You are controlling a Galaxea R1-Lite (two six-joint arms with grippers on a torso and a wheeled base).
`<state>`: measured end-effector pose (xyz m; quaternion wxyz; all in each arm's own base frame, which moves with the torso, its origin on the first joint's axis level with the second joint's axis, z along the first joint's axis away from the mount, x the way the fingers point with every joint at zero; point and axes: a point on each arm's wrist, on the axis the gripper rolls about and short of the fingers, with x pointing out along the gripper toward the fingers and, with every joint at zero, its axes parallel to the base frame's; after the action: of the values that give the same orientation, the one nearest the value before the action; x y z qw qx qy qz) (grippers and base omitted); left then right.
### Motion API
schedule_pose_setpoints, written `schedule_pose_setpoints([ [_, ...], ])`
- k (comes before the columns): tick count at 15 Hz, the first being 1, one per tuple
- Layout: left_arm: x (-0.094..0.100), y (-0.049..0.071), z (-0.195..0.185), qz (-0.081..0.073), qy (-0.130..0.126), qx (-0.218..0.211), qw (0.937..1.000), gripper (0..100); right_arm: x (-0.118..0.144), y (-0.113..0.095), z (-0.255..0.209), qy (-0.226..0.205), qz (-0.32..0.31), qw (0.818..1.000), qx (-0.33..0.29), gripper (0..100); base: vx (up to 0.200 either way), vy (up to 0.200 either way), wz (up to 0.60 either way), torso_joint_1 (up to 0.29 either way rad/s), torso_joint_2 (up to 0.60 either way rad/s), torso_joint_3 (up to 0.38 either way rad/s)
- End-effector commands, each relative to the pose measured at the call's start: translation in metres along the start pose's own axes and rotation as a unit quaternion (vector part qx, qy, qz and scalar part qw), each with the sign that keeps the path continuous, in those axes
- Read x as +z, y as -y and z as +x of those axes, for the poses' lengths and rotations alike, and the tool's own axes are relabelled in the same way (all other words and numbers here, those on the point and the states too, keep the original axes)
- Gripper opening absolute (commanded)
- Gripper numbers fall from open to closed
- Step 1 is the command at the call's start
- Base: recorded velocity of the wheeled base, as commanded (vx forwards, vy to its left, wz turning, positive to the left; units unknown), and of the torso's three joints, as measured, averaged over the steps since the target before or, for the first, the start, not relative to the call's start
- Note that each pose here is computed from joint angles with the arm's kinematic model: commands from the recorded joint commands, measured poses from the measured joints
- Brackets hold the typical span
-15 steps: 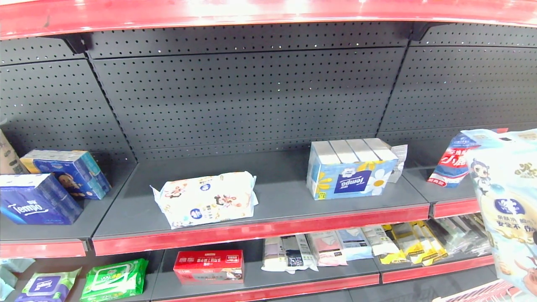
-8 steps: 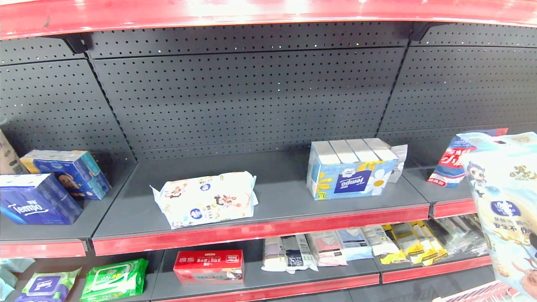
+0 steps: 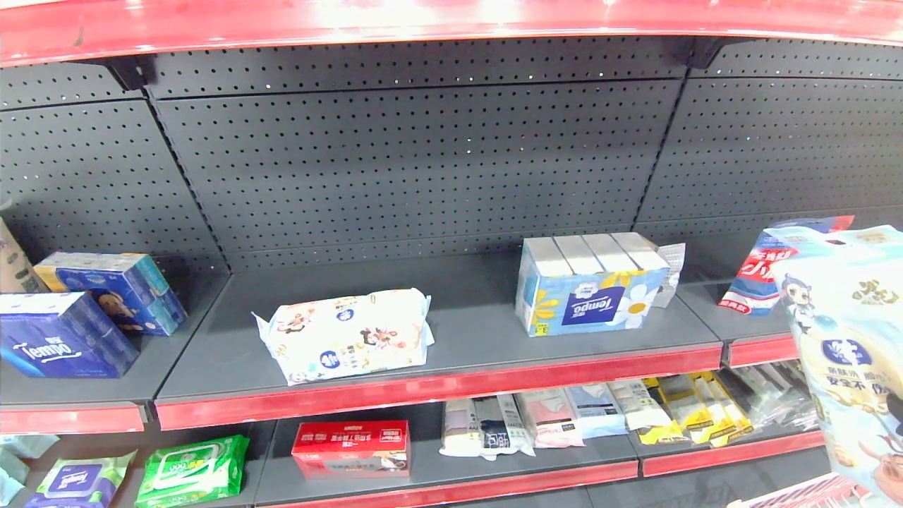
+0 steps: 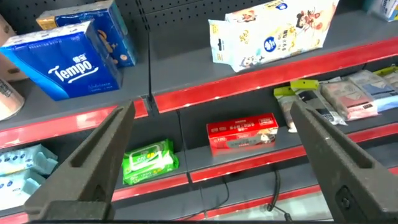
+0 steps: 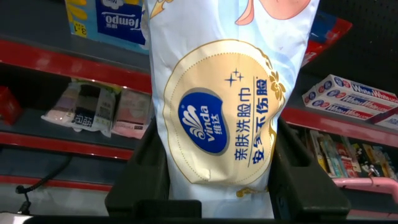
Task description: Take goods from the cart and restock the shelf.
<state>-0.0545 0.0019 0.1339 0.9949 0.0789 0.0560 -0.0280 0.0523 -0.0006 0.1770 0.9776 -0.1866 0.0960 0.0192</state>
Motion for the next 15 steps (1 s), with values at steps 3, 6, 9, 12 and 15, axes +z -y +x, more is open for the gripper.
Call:
schedule_pose_setpoints([
  [3,0.0000,0.0000,0.0008,0.001,-0.003,-0.001,1.0000,100,-0.0001,0.0000,0.0012,-0.003,0.000,1.000,0.001,0,0.000,0.000,0.20,0.001,0.00,0.001],
  [6,0.0003,-0.0001,0.0006,0.000,-0.002,-0.001,1.0000,100,-0.0018,-0.0007,0.0015,-0.006,0.000,1.000,0.002,0,0.000,0.000,0.60,0.001,0.00,0.007],
  [9,0.0003,-0.0001,0.0006,0.000,-0.002,-0.001,1.0000,100,-0.0018,-0.0007,0.0015,-0.006,0.000,1.000,0.002,0,0.000,0.000,0.60,0.004,0.00,0.002],
  [12,0.0003,-0.0001,0.0006,0.000,-0.002,-0.001,1.0000,100,-0.0009,-0.0005,0.0013,-0.003,-0.006,1.000,0.004,0,0.000,0.000,0.60,0.002,0.00,0.002],
  [15,0.0008,-0.0002,0.0004,0.001,-0.001,0.000,1.0000,100,0.0058,0.0015,0.0012,0.011,-0.010,1.000,0.014,0,0.000,0.000,0.00,0.000,0.00,0.000],
])
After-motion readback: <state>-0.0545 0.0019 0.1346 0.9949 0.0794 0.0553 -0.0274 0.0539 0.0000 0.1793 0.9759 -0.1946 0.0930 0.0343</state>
